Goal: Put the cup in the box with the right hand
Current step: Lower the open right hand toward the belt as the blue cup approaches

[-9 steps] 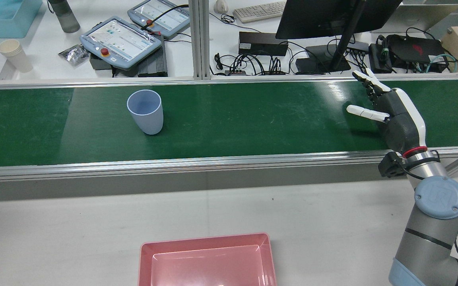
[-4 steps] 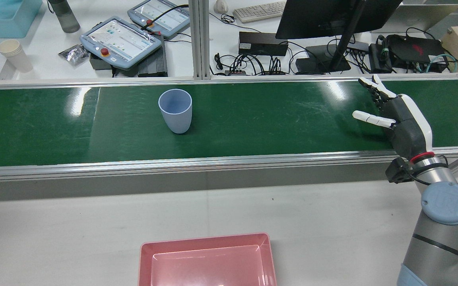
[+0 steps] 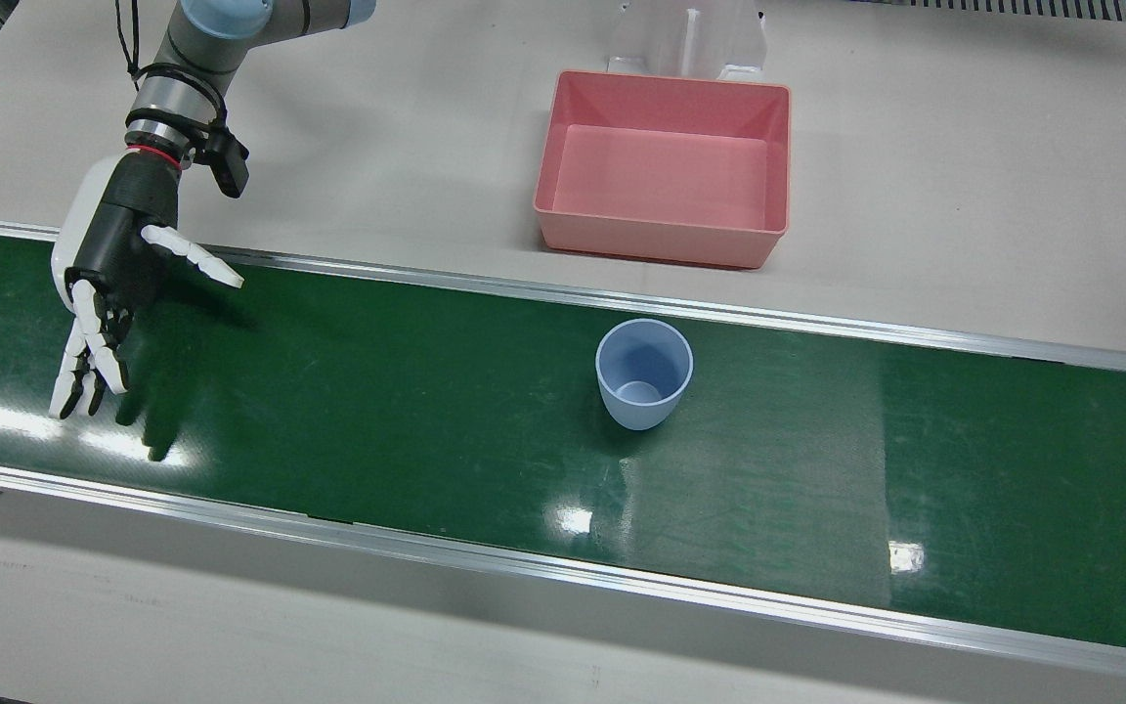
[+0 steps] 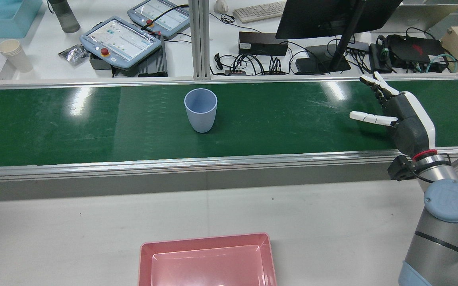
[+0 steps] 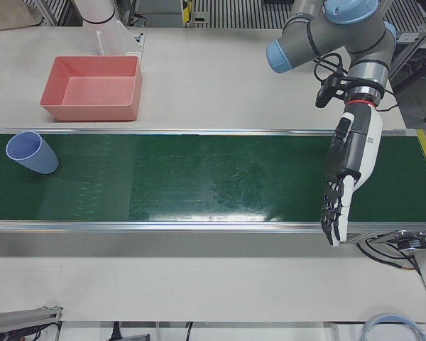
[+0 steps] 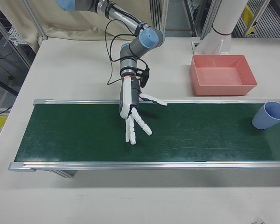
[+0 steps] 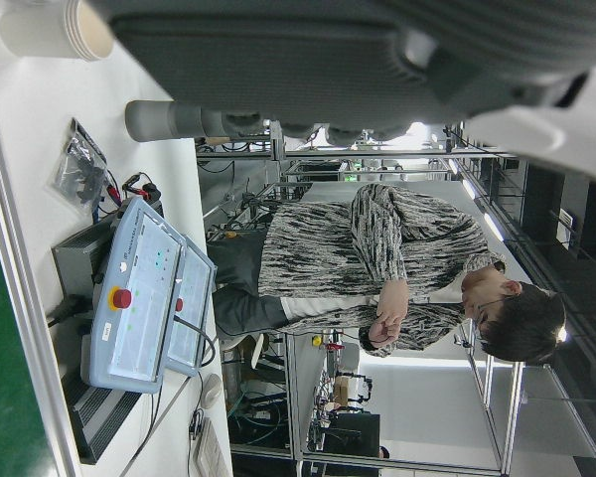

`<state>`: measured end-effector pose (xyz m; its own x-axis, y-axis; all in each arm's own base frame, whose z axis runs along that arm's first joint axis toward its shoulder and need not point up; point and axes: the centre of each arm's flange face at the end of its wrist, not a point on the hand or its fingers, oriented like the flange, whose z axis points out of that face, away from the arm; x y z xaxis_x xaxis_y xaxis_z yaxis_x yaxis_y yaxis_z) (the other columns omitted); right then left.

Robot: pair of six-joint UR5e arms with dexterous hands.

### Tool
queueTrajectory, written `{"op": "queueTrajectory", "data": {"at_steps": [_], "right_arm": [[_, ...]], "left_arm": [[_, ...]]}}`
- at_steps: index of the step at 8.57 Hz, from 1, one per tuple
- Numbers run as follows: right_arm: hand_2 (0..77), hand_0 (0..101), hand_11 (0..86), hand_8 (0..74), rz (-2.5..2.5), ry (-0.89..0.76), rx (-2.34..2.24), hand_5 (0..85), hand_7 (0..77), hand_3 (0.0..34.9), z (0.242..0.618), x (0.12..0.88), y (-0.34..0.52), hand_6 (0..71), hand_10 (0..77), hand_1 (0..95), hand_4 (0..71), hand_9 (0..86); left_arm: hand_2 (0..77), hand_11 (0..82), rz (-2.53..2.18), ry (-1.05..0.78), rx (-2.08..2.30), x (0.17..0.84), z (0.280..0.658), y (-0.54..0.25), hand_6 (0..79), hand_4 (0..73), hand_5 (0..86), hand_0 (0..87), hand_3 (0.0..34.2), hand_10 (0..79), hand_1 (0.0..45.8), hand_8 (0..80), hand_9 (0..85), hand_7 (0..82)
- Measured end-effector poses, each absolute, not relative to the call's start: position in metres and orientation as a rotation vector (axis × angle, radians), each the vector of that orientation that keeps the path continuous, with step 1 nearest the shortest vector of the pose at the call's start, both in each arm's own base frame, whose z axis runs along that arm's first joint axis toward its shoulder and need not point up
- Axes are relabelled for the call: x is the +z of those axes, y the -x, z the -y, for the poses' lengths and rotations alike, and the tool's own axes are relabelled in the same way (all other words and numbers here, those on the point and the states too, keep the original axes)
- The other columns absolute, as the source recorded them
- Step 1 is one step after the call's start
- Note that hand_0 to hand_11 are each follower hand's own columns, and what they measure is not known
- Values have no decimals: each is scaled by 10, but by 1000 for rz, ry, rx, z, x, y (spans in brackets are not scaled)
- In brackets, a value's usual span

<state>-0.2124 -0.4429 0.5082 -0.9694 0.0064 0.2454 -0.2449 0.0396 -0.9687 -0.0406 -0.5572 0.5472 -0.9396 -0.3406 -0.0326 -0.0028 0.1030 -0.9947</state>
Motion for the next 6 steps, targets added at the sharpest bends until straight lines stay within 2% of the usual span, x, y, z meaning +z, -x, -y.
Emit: {"op": "queueTrajectory", "data": {"at_steps": [2, 3, 6], "right_arm": [[71, 582, 38, 65, 2122, -251, 2045, 87, 60, 0, 443, 509, 211, 38, 11, 262, 5, 93], [71, 538, 33, 65, 2119, -247, 2042, 76, 71, 0, 442, 509, 213, 38, 5, 213, 5, 87], [71, 540, 33, 65, 2116, -234, 2034, 76, 76, 0, 439, 508, 219, 44, 5, 229, 5, 93]], "left_arm": [[11, 0, -2128, 341, -1918, 547, 557, 41, 5, 11, 0, 0, 0, 0, 5, 0, 0, 0], [11, 0, -2128, 341, -1918, 547, 557, 41, 0, 11, 0, 0, 0, 0, 5, 0, 0, 0], [11, 0, -2129, 340, -1919, 547, 557, 41, 0, 11, 5, 0, 0, 0, 5, 0, 0, 0]]}}
